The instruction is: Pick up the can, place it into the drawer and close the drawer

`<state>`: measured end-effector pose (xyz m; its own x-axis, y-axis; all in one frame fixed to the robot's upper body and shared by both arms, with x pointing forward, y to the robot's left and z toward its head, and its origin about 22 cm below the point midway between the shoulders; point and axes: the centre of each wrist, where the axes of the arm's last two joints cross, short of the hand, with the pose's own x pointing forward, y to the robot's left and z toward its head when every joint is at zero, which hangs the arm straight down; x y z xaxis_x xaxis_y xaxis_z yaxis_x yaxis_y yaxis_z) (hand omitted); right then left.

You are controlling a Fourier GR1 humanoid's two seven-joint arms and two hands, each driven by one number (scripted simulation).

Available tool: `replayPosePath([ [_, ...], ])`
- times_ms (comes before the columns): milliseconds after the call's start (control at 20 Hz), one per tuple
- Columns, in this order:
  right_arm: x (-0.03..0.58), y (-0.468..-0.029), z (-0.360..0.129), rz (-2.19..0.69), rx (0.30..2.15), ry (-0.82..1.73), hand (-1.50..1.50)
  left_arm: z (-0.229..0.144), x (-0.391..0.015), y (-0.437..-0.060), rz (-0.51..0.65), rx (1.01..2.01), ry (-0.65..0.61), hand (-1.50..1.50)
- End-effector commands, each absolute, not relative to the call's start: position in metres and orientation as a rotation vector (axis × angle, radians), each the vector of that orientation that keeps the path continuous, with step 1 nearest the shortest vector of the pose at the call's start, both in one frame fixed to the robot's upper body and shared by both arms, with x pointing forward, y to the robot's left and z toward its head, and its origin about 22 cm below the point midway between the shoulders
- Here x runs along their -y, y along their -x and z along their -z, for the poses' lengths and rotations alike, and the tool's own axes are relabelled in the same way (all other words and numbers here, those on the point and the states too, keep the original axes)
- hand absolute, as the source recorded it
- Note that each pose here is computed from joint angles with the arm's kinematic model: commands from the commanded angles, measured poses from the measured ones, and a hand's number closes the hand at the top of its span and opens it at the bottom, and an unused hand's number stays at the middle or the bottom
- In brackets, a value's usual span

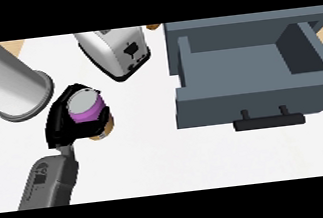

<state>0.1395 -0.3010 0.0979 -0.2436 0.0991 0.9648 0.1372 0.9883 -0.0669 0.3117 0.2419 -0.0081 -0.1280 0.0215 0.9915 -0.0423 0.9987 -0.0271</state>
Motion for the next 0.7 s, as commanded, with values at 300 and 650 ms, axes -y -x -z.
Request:
replayPosePath([
  [300, 0.307, -0.141, -0.095, 0.023, 1.825, 0.191, -1.50, -0.064, -0.174, -0.333, 0.059, 1.769, 0.039, 1.50],
  [650, 0.306, -0.132, -0.098, 0.007, 1.824, 0.176, -1.50, -0.128, -0.112, -0.345, 0.115, 1.780, 0.052, 1.50],
])
